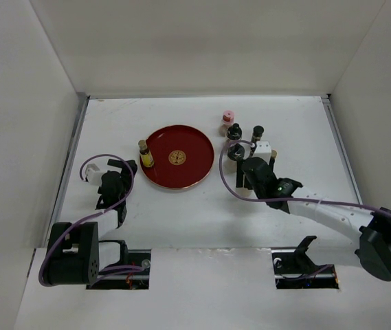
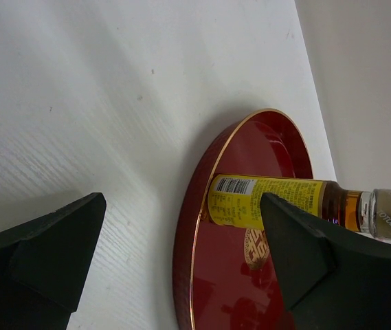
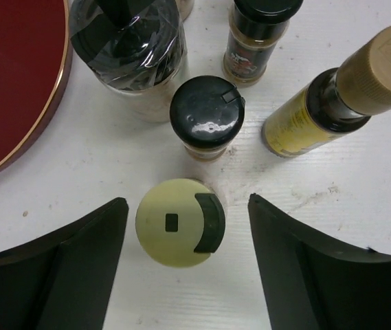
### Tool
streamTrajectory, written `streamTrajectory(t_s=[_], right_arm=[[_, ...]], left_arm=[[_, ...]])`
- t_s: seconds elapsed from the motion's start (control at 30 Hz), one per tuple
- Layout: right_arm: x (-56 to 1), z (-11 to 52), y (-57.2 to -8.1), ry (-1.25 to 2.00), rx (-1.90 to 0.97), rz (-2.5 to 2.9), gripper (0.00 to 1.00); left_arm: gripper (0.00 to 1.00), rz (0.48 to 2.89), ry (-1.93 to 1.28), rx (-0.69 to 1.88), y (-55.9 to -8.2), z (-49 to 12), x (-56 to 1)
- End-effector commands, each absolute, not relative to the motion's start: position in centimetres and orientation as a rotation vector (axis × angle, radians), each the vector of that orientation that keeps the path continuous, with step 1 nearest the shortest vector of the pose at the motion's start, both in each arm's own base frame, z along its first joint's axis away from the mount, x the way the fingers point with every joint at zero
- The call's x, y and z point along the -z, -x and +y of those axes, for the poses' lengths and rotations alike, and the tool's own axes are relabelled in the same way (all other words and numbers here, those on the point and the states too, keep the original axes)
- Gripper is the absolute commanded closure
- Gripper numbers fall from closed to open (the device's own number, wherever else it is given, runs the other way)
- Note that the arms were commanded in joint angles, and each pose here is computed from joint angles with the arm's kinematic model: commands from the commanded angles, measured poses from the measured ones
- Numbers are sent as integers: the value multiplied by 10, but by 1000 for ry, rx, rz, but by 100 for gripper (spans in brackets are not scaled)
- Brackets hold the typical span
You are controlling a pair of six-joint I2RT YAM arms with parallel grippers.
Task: Organize the condiment bottles
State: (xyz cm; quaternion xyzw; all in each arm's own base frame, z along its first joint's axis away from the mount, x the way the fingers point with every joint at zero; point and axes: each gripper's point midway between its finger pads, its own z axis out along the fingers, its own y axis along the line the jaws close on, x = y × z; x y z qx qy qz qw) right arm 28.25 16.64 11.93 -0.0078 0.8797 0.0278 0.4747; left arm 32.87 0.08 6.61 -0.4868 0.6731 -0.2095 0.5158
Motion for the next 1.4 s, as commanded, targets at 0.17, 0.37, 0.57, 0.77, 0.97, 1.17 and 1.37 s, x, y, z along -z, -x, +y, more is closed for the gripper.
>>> streamTrajectory(t_s=[0.17,0.37,0.57,0.77,0.97,1.17,1.37], right_arm=[[-138,179,-296,1,-109,2134,48],[-151,177,-292,7,-100,2150,55],[-208,205,-282,56,-225,2067,56],[-248,288,-294,173,-451,1999,55],[-266,379,-350,271,-564,1863,55],[-252,436,-421,301,-520,1815,55],[-232,478,-458,319,-516,1774,53]], left_arm=[[0,1556,1140,562,-340,-3,-85],[0,1548,1146,563,-339,-1,-86],[0,1549,1155,561,-338,0,-84],[0,1551,1156,563,-339,0,-84],[0,1542,1155,564,-338,1,-86],[0,1547,1156,563,-338,0,-84],[0,1547,1155,569,-339,-2,-84]])
